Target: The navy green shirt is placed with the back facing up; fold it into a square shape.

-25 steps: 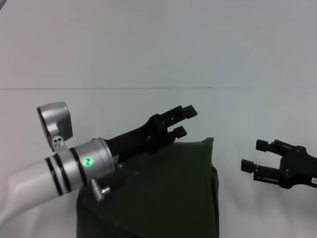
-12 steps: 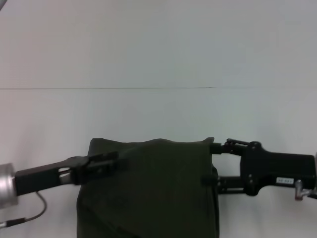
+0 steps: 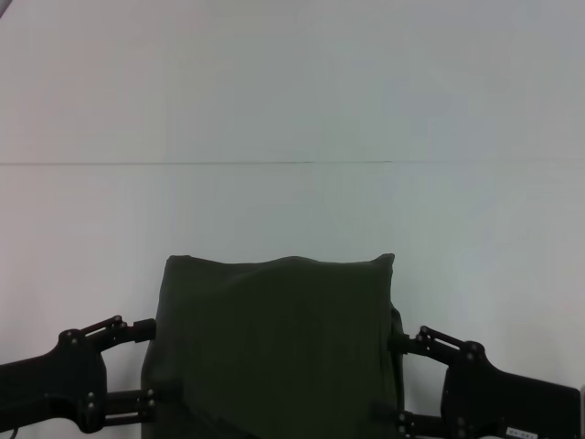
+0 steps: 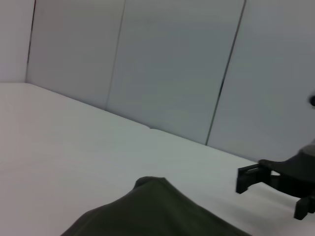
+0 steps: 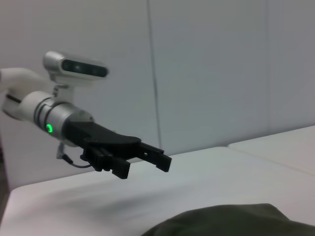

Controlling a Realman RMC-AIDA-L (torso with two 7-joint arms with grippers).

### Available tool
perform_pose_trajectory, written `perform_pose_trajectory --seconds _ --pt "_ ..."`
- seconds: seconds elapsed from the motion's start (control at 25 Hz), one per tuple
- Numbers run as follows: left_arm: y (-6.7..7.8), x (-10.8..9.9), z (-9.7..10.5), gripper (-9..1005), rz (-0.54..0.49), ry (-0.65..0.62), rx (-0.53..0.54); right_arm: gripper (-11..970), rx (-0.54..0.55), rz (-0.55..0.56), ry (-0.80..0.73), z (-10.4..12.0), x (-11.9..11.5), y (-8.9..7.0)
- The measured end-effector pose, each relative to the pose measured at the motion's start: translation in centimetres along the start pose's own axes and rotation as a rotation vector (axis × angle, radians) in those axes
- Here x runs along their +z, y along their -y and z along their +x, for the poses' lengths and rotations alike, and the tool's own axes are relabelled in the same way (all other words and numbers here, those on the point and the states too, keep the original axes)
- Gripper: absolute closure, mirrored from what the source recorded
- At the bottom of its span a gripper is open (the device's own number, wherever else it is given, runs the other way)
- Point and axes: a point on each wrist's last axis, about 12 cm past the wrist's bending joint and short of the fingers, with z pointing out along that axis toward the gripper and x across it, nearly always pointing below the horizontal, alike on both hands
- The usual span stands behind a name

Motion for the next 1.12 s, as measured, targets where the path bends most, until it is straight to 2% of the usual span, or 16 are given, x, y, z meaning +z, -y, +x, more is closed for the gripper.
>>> perform_pose_trajectory --seconds 0.16,0.44,0.72,1.12 --pt "-0.4 0.3 0.2 76 -0.009 -0.024 0.005 59 -0.001 0.067 0.036 1.4 -1.2 -1.4" --pt "-0.4 0.1 0.7 77 0.027 -0.115 0.005 59 -0.006 0.095 0.005 2.8 -2.7 -2.6" --pt "0.0 0.1 1.5 77 0.036 -0.152 -0.015 59 -0.019 0.112 -0.017 2.9 -2.9 -2.2" --pt "0.0 -0.4 1.5 76 0.021 -0.142 -0.011 59 -0.041 0.105 -0.025 2.5 -2.6 -1.7"
